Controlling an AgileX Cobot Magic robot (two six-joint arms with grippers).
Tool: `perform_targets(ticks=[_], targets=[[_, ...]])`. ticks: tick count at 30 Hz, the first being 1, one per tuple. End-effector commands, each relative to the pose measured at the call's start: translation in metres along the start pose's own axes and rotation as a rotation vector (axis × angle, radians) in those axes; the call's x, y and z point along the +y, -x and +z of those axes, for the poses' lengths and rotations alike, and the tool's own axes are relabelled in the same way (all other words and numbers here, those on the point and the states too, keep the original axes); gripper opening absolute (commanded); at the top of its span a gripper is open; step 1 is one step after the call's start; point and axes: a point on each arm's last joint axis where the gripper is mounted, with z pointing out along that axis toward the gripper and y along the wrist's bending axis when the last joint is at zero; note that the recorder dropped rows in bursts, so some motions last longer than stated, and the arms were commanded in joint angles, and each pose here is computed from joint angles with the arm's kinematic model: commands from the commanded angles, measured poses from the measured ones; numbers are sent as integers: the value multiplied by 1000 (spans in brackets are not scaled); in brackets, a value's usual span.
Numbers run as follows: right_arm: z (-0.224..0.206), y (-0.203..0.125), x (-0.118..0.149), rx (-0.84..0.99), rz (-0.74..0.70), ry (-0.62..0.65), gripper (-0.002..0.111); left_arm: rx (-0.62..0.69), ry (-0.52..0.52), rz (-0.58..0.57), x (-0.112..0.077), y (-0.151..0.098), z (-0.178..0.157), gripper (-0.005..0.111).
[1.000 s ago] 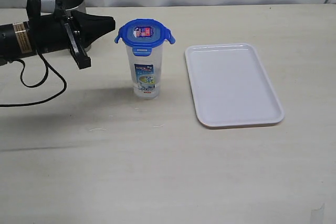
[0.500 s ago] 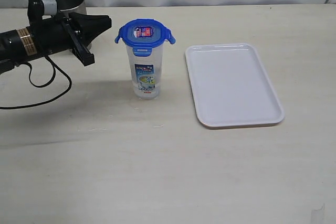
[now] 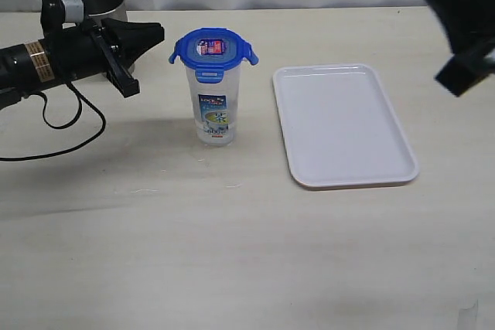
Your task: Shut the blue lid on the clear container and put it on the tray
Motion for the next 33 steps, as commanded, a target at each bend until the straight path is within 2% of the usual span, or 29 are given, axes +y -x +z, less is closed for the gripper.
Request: perform_targets(ticks=[1,6,12,16,25,29,33], targets=[[40,-23,-15,146,-13,215,5,-12,-2,0,1,1,1,0],[84,-51,-32,269,5,360,5,-12,-2,0,1,1,1,0],[126,-79,-23,352,-3,510,5,-10,-1,-4,1,1,1,0],[137,-90,-17,390,-31,576,5,-9,-3,-3,1,0,1,0],[141,-111,-19,490,-55,520,5,-20,-2,-5,1,1,1,0],[142,-113,-20,478,-57,510,5,-24,-4,-5,1,2,1,0],[146,-119,-26,469,-40,449,5,-23,-5,-4,1,2,1,0]])
